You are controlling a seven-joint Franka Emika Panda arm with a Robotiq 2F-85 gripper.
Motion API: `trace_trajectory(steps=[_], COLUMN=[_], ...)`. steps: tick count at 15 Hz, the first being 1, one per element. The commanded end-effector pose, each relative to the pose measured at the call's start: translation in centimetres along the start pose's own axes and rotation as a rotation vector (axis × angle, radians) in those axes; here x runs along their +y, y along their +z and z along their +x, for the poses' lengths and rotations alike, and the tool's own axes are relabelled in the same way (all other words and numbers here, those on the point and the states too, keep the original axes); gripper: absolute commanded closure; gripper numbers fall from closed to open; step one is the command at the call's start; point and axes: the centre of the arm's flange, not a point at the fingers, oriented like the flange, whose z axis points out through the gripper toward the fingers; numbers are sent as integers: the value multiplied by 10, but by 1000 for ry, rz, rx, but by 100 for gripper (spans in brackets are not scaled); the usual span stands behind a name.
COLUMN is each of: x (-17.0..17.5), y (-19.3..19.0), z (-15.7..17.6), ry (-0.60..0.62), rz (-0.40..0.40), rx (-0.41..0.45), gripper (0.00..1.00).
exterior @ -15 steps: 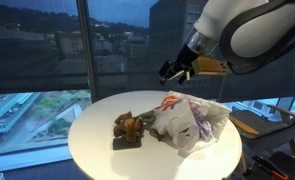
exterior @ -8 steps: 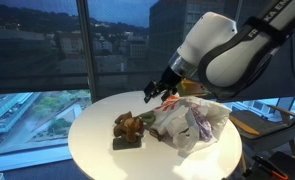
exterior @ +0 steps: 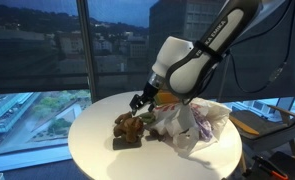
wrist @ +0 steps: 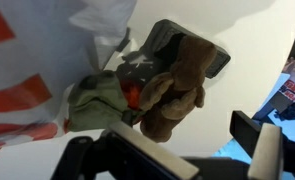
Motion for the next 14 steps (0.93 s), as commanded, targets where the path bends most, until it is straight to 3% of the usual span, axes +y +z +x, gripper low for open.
trace_trajectory(steps=[1, 6, 14], x=[-16, -45, -56], y=[55, 102, 144], z=[24, 25, 9], ry=[-7, -14, -149], rz=[4, 38, -72], rx=[-25, -24, 41], gripper=[0, 0, 0])
